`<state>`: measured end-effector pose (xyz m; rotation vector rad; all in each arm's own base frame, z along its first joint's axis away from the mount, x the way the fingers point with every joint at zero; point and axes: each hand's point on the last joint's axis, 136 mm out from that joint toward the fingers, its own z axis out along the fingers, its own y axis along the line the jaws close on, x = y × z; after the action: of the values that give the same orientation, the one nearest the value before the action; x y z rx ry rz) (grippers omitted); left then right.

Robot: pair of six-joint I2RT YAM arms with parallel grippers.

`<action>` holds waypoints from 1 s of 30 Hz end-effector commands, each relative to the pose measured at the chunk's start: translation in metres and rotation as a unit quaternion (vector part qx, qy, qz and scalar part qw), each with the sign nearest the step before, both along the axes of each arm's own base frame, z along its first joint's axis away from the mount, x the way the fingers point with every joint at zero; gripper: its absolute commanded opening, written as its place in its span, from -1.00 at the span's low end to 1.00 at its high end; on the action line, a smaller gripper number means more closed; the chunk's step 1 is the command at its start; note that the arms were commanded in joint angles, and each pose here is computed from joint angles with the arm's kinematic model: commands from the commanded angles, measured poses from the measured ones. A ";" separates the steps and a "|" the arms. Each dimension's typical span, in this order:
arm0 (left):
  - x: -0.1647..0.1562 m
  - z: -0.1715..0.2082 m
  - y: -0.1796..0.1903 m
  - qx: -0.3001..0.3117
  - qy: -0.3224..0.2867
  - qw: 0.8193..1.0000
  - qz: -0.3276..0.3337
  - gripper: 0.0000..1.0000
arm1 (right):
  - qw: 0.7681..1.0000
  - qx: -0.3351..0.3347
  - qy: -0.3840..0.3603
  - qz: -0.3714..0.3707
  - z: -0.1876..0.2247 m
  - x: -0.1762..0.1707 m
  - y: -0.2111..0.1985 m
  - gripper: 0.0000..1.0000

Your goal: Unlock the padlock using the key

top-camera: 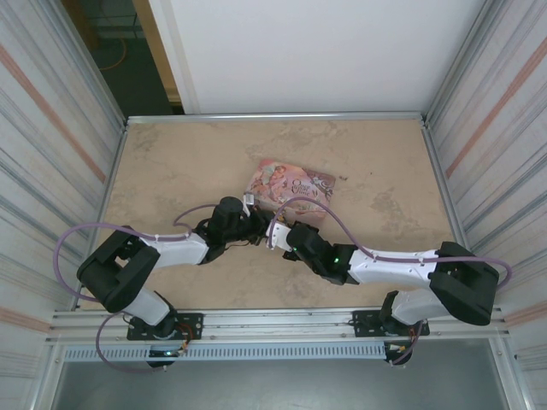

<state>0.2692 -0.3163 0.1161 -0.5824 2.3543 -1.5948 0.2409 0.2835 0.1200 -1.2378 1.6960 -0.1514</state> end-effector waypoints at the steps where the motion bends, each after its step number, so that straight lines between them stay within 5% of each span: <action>1: -0.004 0.025 -0.011 -0.040 -0.028 0.999 -0.024 -0.92 | 0.997 0.066 0.012 -0.046 0.006 0.010 -0.004 -1.00; 11: -0.009 0.020 -0.016 -0.037 -0.024 0.999 -0.026 -0.92 | 0.966 0.225 0.083 -0.096 0.013 0.011 -0.004 -1.00; 30: -0.039 -0.008 -0.034 -0.021 0.009 0.999 -0.028 -0.77 | 0.950 0.242 0.171 -0.101 -0.044 -0.014 -0.023 -1.00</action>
<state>0.2470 -0.3271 0.0802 -0.6640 2.4111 -1.4896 0.2224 0.2700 0.0815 -0.8398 1.9620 0.3384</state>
